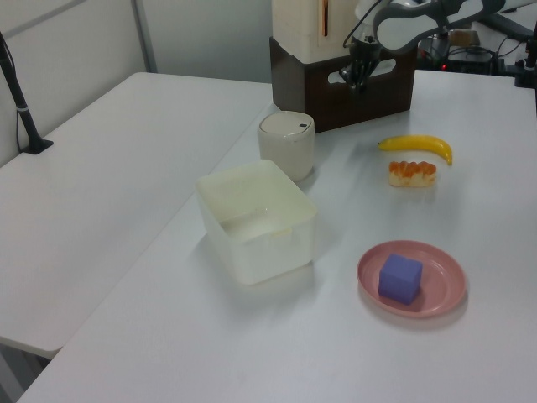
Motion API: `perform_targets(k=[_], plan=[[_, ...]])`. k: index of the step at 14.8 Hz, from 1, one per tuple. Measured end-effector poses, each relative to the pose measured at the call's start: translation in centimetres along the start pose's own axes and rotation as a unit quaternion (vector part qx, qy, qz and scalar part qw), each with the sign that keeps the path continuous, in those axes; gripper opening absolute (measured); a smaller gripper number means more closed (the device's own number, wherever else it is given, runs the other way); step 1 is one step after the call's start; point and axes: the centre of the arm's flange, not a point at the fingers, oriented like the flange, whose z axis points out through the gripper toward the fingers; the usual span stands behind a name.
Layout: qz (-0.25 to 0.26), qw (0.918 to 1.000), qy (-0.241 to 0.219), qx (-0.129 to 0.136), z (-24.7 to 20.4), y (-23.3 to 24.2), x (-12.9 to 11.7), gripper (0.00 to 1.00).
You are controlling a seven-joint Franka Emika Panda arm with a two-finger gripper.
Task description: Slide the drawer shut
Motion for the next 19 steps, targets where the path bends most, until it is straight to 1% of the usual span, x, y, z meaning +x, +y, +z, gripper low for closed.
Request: perform_targets(k=[2, 3, 5, 7, 9, 11, 13, 14, 17, 18, 19], plan=[[-0.043, 0.9988, -0.023, 0.002, -2.9, -3.5, -1.5, 0.01], [-0.058, 0.9977, -0.034, 0.008, -4.6, -5.0, -2.3, 0.01], [-0.083, 0.9944, -0.058, 0.031, -8.0, -7.2, -3.9, 0.01], [-0.111, 0.9893, -0.081, 0.049, -11.6, -8.0, -5.5, 0.01], [-0.145, 0.9827, -0.099, 0.058, -14.9, -7.8, -6.9, 0.03], [-0.176, 0.9768, -0.106, 0.061, -16.3, -7.5, -7.5, 0.05], [-0.191, 0.9734, -0.109, 0.063, -17.3, -7.0, -7.9, 0.19], [-0.195, 0.9723, -0.113, 0.063, -17.9, -6.7, -8.2, 0.36], [-0.199, 0.9711, -0.115, 0.063, -18.6, -6.5, -8.5, 0.68], [-0.199, 0.9712, -0.114, 0.064, -18.8, -6.4, -8.5, 0.76], [-0.200, 0.9712, -0.112, 0.064, -19.0, -6.4, -8.5, 0.87]])
